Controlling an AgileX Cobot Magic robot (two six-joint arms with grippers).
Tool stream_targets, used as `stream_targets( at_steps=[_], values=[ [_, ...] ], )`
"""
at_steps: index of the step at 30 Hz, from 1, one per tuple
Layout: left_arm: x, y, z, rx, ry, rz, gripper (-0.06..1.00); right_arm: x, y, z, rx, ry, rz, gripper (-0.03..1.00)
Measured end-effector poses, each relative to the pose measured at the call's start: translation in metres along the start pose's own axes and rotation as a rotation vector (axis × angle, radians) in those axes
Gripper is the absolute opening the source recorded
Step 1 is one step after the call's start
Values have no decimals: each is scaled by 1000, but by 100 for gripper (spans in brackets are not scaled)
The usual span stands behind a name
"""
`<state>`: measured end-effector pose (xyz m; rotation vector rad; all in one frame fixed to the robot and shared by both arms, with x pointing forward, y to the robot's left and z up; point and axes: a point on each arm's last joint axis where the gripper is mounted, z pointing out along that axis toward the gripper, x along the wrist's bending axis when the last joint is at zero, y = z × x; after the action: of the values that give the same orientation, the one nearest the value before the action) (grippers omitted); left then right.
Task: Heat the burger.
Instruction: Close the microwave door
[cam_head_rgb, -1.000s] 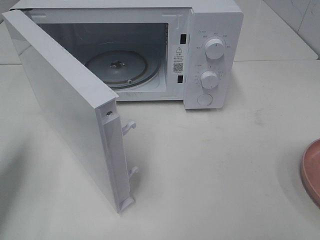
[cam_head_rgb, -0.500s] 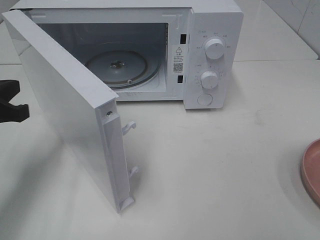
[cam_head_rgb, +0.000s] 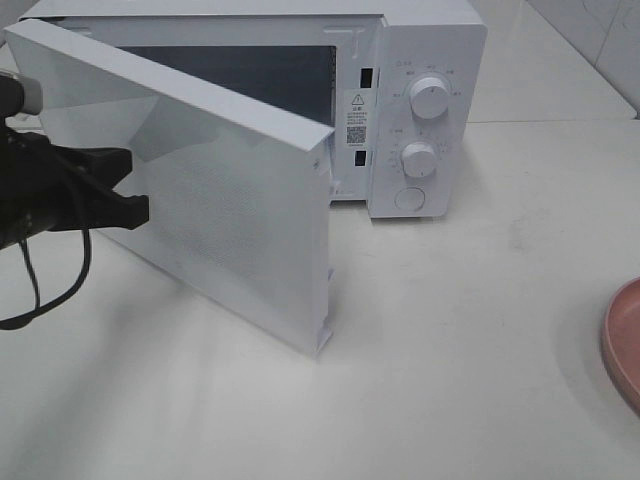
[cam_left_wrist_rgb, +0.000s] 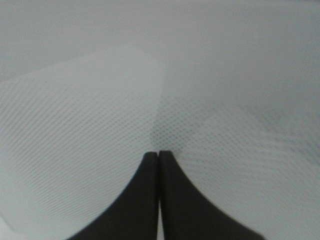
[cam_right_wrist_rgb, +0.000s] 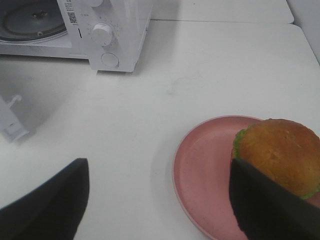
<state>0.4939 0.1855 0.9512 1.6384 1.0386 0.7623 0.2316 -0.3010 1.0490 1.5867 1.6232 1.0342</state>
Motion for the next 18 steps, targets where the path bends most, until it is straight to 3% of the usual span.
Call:
stream_targets(
  at_steps=[18],
  values=[
    [-52,21,56,-37,-66,-63,0,0,0,0,0,0,0,75]
  ],
)
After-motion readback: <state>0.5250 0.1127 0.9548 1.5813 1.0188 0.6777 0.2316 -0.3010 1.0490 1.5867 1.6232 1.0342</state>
